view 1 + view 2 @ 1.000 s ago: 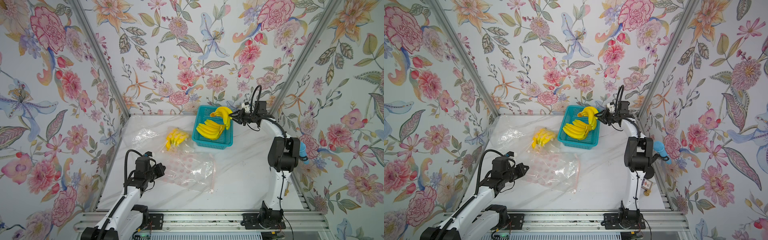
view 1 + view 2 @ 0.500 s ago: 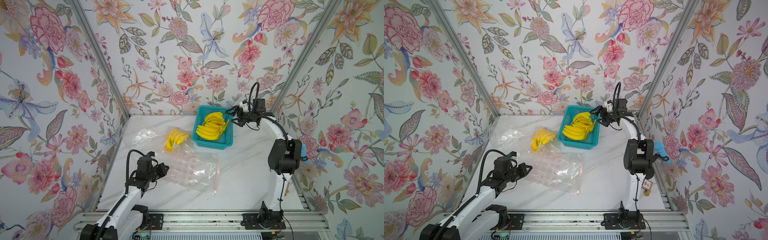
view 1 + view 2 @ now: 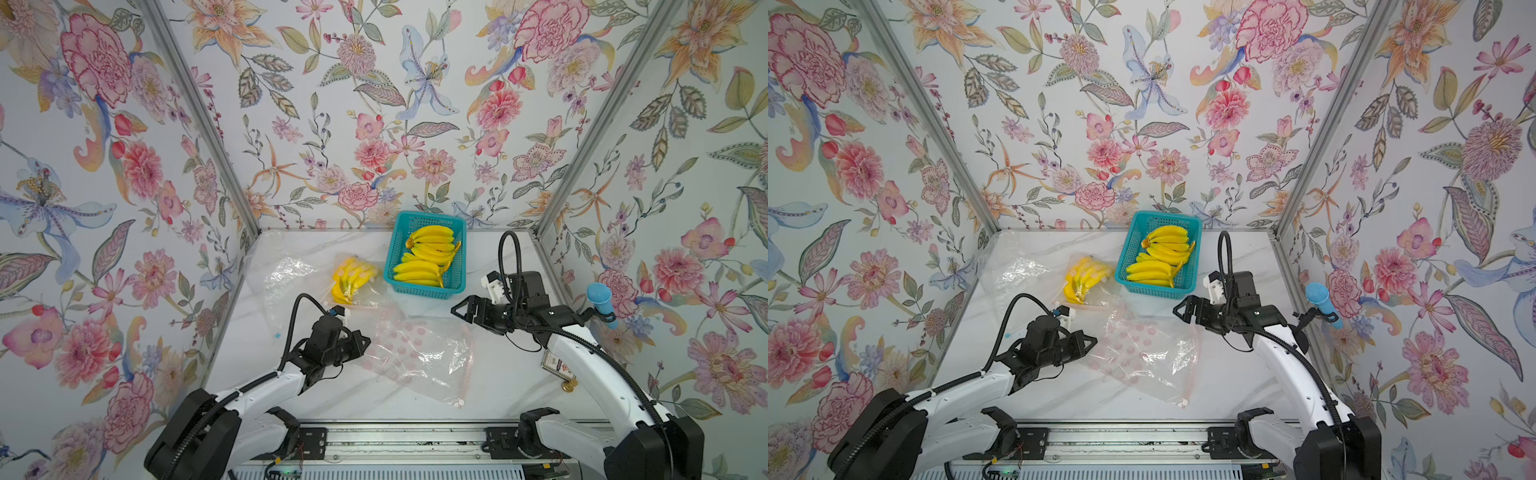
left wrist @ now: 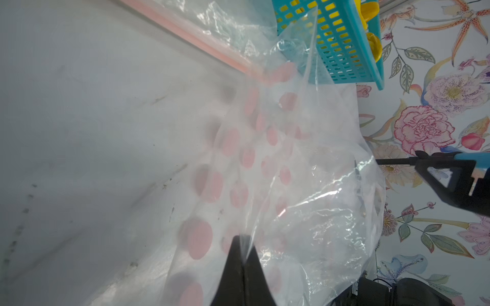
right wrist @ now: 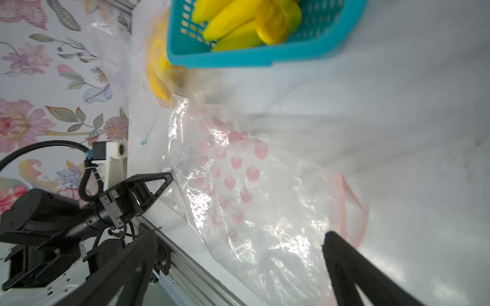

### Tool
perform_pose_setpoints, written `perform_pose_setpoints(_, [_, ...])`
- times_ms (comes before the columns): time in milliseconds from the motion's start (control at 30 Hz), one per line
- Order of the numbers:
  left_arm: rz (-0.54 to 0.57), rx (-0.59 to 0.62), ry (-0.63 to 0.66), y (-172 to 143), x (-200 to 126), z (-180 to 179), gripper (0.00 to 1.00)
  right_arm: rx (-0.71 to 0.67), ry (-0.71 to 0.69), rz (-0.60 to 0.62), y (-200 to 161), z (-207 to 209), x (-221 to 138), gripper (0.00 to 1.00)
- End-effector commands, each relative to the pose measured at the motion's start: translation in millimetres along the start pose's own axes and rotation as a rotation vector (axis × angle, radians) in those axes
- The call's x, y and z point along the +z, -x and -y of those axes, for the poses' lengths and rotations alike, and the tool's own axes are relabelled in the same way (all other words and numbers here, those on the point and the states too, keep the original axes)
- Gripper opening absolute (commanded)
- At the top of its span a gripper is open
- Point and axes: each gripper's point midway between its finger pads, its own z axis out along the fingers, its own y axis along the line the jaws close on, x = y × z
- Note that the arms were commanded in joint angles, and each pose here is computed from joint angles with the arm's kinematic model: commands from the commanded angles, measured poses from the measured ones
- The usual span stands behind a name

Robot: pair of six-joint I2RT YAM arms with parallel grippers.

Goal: Open the zip-top bag and take out the banana
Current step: Place the banana in the basket, then pick up the zipper food storage bag at the center of the board.

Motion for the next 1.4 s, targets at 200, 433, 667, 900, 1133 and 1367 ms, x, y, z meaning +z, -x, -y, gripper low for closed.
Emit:
perform_pose_setpoints(200, [0.024, 0.042, -0.024, 13, 6, 14, 0.0, 0.17, -0.011, -0.02, -57, 39, 0, 0.99])
perform_pose_setpoints(433, [0.022, 0.03, -0.036, 10, 7, 15, 0.0, 0.189, 0.146, -0.04, -58, 25, 28, 0.8])
perform_pose_setpoints(667, [0.038, 0.04, -0.031, 14, 0, 16, 0.16, 0.131, 0.168, -0.003, -36, 12, 22, 0.3])
perform_pose_setpoints(900, [0.12, 0.096, 0.043, 48, -33, 10, 0.47, 0.029, 0.187, 0.041, -10, -20, -1, 0.04])
perform_pose_setpoints(1133, [0.444, 0.252, 0.151, 125, -125, 33, 0.72, -0.126, 0.271, 0.109, 24, -94, -37, 0.0])
perform_pose_setpoints(1367, [0.525, 0.299, 0.237, 143, -157, 38, 0.72, -0.151, 0.29, 0.314, 98, -147, -104, 0.0])
